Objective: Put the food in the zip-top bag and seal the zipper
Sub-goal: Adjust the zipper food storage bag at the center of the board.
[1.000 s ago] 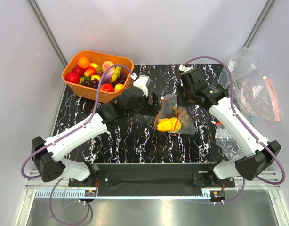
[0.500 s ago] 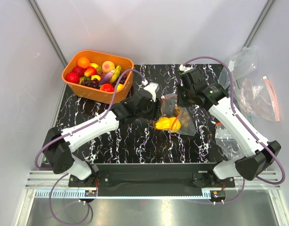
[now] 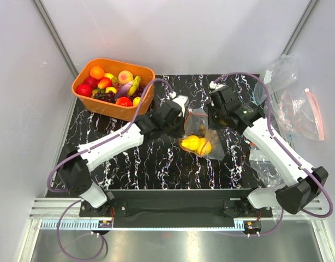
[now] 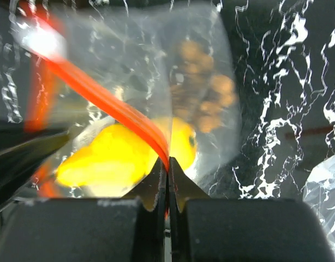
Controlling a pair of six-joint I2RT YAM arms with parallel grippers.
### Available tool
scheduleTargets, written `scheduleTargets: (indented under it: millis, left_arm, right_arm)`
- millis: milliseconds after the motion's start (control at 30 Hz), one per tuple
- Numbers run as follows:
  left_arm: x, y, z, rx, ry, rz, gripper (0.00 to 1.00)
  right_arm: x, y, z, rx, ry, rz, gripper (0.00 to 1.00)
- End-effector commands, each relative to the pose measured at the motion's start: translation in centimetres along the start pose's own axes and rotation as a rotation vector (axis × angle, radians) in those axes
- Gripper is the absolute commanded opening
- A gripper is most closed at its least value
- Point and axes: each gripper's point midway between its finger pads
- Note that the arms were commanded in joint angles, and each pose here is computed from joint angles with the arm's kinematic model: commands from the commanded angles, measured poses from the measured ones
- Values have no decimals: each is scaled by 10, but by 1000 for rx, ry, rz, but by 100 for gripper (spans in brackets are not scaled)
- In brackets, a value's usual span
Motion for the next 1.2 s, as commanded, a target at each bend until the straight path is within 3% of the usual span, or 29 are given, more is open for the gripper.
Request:
scheduleTargets:
  millis: [0, 100, 333, 467, 667, 967, 1167]
  left_arm:
    - [-41, -68, -82, -204, -1, 172, 0]
    - [-48, -83, -92, -247, 1, 219, 0]
    - [-21, -31, -35, -96, -59, 196, 0]
    - [-19, -24, -34, -59, -56, 199, 0]
    - [-24, -32, -50, -91, -33, 217, 0]
    - [-10, 21, -5, 12, -44, 162, 0]
    - [11, 6, -17, -34, -36, 59, 0]
  right_arm:
    - [-7, 7, -2, -39, 15, 16, 0]
    - [-13, 8, -2, -37, 13, 33, 0]
    - [-8, -60, -60, -197, 35, 26, 0]
    - [10, -86, -71, -216, 49, -68, 0]
    - [2, -51, -50, -141, 22, -23, 0]
    - [-9, 8, -8, 0, -33, 27, 0]
    - [5, 0, -6, -18, -60, -90, 13]
Point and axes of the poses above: each gripper's point midway between its finger pads, its own y axis out along the fingers, its own x axis along the line the jaws close on, z = x × y, and after that the axes turned 14 degrees about y, right-handed
